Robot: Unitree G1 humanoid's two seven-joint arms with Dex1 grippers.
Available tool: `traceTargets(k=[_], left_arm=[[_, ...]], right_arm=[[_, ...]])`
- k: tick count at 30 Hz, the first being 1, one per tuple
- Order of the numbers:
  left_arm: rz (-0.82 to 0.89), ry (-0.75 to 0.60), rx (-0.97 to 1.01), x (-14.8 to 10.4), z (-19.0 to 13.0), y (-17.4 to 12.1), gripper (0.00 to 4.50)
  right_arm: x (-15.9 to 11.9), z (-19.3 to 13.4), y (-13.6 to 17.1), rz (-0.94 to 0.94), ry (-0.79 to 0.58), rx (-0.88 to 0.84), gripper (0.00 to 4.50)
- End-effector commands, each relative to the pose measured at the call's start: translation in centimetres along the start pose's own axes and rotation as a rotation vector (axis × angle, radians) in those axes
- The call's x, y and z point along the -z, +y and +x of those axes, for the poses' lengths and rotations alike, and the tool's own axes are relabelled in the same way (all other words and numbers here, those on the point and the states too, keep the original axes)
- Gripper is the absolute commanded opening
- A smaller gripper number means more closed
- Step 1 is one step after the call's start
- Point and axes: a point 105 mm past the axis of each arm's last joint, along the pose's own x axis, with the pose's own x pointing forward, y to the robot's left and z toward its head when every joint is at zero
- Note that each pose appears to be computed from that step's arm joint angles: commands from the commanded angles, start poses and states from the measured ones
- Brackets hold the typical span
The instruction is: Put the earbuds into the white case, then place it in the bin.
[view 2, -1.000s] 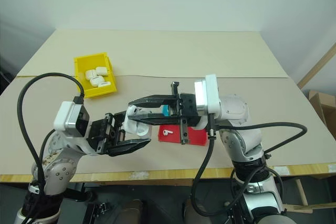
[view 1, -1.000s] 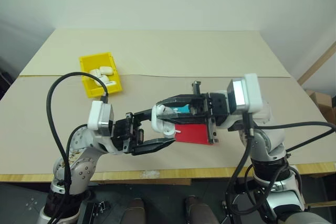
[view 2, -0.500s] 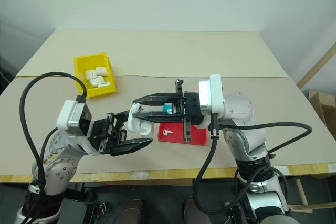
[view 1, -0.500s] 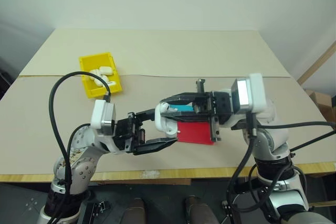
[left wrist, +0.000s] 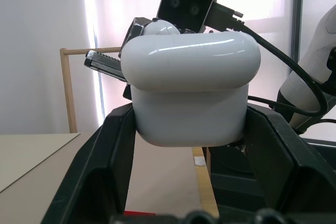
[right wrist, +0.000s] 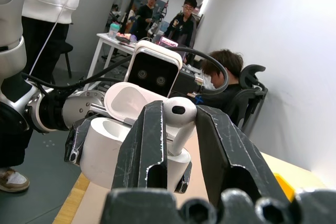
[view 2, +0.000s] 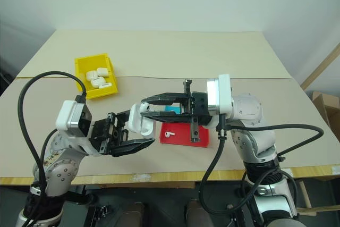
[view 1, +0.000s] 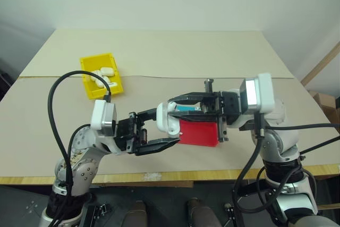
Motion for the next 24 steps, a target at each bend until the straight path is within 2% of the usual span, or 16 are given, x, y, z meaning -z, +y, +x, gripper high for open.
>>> traceTargets(k=[1, 18, 24], left_arm=[[0.049, -0.035, 0.025, -1.1, 0.2, -0.3, 2.82], [0.051, -0.023, 0.02, -0.3, -0.9, -0.5, 2.82], [0.052, -0.021, 0.018, 0.0, -1.3, -0.5, 2.82]], right_arm=[[-0.2, -0.2, 0.1, -0.025, 0.015, -0.006, 0.64], [0.6, -0.1, 0.1, -0.043, 0.068, -0.015, 0.64], [0.6, -0.1, 0.1, -0.074, 0.073, -0.008, 2.68]])
